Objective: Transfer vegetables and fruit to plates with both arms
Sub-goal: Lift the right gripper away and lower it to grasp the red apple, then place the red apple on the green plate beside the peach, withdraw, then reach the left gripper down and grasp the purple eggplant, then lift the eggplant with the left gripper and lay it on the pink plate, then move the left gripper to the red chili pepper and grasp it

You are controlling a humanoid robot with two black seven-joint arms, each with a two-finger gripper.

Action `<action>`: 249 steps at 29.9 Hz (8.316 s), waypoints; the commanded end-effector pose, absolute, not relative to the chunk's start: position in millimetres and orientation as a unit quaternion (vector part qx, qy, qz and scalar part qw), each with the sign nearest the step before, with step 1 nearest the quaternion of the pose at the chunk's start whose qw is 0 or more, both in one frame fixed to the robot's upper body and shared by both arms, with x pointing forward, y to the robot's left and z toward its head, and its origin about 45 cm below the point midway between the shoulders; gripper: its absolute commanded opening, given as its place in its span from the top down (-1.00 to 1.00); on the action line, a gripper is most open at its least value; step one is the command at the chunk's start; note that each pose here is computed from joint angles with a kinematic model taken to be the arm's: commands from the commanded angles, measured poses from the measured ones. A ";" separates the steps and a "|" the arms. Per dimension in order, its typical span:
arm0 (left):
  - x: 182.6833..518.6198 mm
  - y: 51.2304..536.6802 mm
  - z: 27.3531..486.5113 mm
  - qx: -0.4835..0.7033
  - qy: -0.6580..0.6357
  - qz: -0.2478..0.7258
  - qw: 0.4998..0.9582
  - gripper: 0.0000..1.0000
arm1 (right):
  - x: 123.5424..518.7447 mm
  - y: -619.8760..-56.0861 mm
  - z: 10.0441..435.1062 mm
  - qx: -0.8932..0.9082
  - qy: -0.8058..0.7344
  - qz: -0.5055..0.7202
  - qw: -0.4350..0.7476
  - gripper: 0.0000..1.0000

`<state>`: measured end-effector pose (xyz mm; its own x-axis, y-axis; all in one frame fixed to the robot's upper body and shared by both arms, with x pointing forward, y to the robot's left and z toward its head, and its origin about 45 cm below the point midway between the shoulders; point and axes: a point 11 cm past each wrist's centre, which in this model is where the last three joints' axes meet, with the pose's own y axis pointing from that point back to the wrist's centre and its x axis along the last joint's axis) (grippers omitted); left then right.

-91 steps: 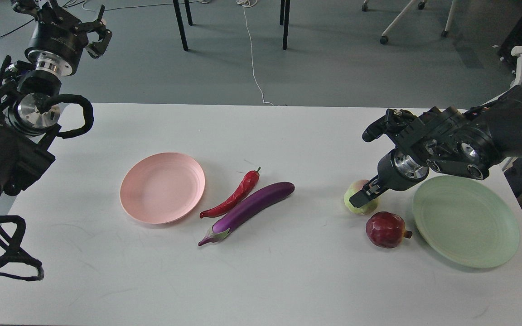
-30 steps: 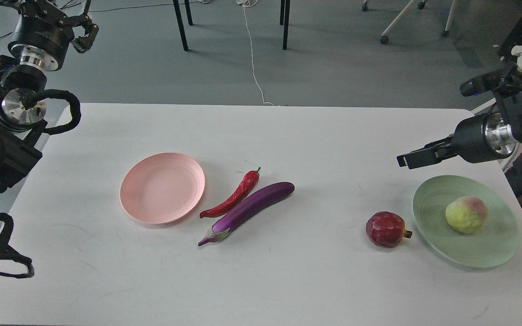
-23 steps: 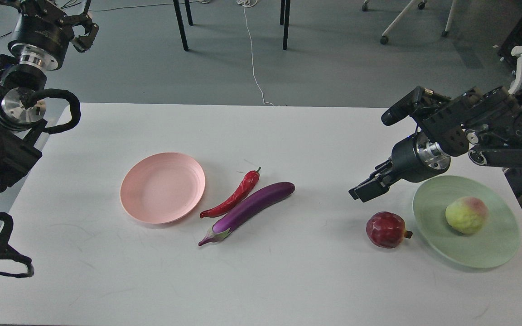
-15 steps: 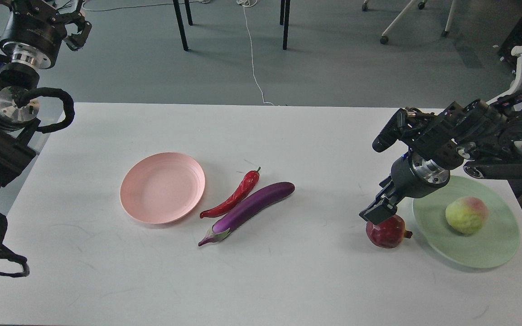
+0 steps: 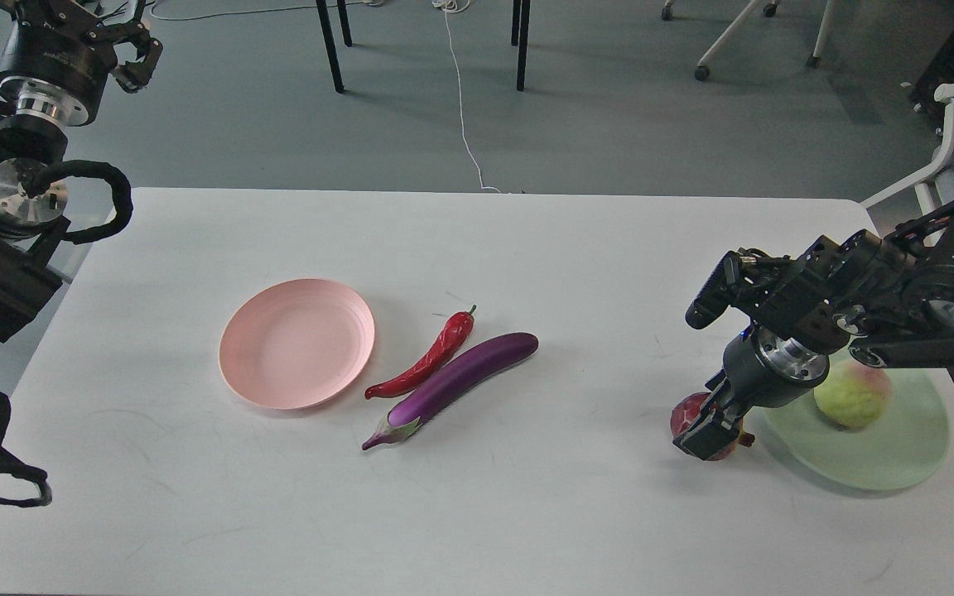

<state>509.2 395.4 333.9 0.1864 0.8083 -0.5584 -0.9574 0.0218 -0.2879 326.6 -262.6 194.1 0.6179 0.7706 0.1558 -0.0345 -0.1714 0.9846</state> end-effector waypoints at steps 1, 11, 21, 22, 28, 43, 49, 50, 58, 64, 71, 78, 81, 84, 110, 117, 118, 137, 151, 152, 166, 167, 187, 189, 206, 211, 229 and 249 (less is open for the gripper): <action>509.1 395.5 333.5 -0.311 0.120 0.627 0.705 -0.96 | 323.9 -269.3 186.6 0.679 0.276 0.342 0.588 -0.91; 508.9 396.2 333.8 -0.311 0.120 0.627 0.704 -0.96 | 323.4 -260.9 184.0 0.676 0.286 0.349 0.583 -0.35; 508.7 397.2 334.3 -0.311 0.119 0.627 0.704 -0.96 | 361.6 -285.3 248.3 0.665 0.197 0.389 0.606 -0.33; 508.7 397.2 334.3 -0.311 0.119 0.627 0.704 -0.96 | 362.4 -293.5 251.1 0.666 0.186 0.387 0.610 -0.33; 509.2 396.2 334.9 -0.312 0.120 0.627 0.704 -0.96 | 346.8 -350.5 244.3 0.681 0.141 0.346 0.630 -0.34; 509.4 393.8 332.7 -0.310 0.121 0.626 0.705 -0.96 | 323.3 -396.8 206.3 0.691 0.116 0.304 0.645 -0.46; 509.4 394.9 333.9 -0.309 0.121 0.626 0.706 -0.96 | 327.7 -394.3 205.5 0.696 0.103 0.307 0.641 -0.86; 509.4 394.8 333.8 -0.309 0.120 0.626 0.706 -0.96 | 329.2 -388.8 206.5 0.702 0.098 0.310 0.634 -0.88; 509.2 393.4 331.2 -0.297 0.120 0.626 0.711 -0.96 | 327.2 -387.5 213.7 0.719 0.069 0.309 0.618 -0.91; 512.3 381.5 337.4 -0.269 0.114 0.612 0.735 -0.96 | 381.4 -364.1 276.4 0.735 -0.069 0.382 0.556 -0.94; 510.7 347.9 352.8 -0.164 0.051 0.562 0.809 -0.96 | 421.9 -327.1 311.5 0.812 -0.270 0.343 0.387 -0.96; 483.7 300.4 366.6 -0.040 -0.043 0.455 0.888 -0.96 | 433.2 -321.0 309.9 0.845 -0.383 0.263 0.265 -0.96; 467.9 266.0 362.5 0.024 -0.099 0.389 0.916 -0.96 | 439.0 -326.0 322.1 0.846 -0.430 0.234 0.211 -0.96; 452.5 235.5 351.4 0.099 -0.170 0.320 0.927 -0.96 | 444.9 -334.5 336.1 0.843 -0.474 0.200 0.157 -0.96; 351.3 93.4 214.4 0.387 -0.563 -0.145 0.716 -0.70 | 398.9 -427.8 271.1 0.770 -0.590 -0.145 -0.197 -0.96; 359.2 90.5 187.9 0.427 -0.551 -0.144 0.702 -0.66 | 377.6 -450.7 249.6 0.739 -0.619 -0.158 -0.213 -0.96; 359.3 90.5 187.2 0.428 -0.550 -0.145 0.703 -0.66 | 374.6 -453.1 245.8 0.736 -0.623 -0.161 -0.211 -0.96; 356.2 114.4 139.5 0.467 -0.492 -0.136 0.722 -0.53 | 368.6 -460.9 240.7 0.729 -0.632 -0.162 -0.209 -0.96; 358.8 114.7 139.7 0.470 -0.490 -0.132 0.723 0.60 | 369.3 -463.7 245.1 0.728 -0.633 -0.158 -0.213 -0.96; 359.1 113.7 141.1 0.468 -0.490 -0.132 0.723 0.65 | 369.5 -463.9 245.5 0.728 -0.633 -0.157 -0.211 -0.96; 381.9 168.1 249.2 0.429 -0.479 -0.030 0.765 0.70 | 371.2 -465.7 251.2 0.726 -0.633 -0.152 -0.220 -0.96; 386.2 183.1 250.5 0.444 -0.476 -0.022 0.759 0.70 | 371.4 -465.9 251.6 0.726 -0.633 -0.151 -0.221 -0.96; 386.8 294.1 180.3 0.565 -0.363 0.011 0.741 0.41 | 376.2 -461.6 257.3 0.729 -0.628 -0.148 -0.229 -0.97; 387.1 298.1 178.4 0.569 -0.359 0.012 0.740 0.08 | 376.3 -461.0 257.0 0.729 -0.627 -0.148 -0.229 -0.96; 414.5 275.5 226.1 0.547 -0.408 0.034 0.730 -0.41 | 376.1 -468.6 262.2 0.725 -0.633 -0.140 -0.232 -0.96; 424.1 205.1 250.8 0.498 -0.467 0.004 0.731 -0.38 | 372.8 -479.4 258.8 0.716 -0.646 -0.137 -0.226 -0.96; 379.4 122.4 159.8 0.483 -0.484 -0.120 0.720 -0.38 | 368.8 -493.1 267.4 0.713 -0.655 -0.123 -0.216 -0.96; 383.0 147.5 136.1 0.515 -0.460 -0.114 0.714 0.24 | 368.9 -493.4 267.5 0.712 -0.656 -0.123 -0.218 -0.96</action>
<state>385.3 145.9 139.8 0.5485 -0.6296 0.5503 -0.3177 0.4518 0.8336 369.4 -492.1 266.9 0.1125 -0.8793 -0.4628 -0.9877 -0.0480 -0.1488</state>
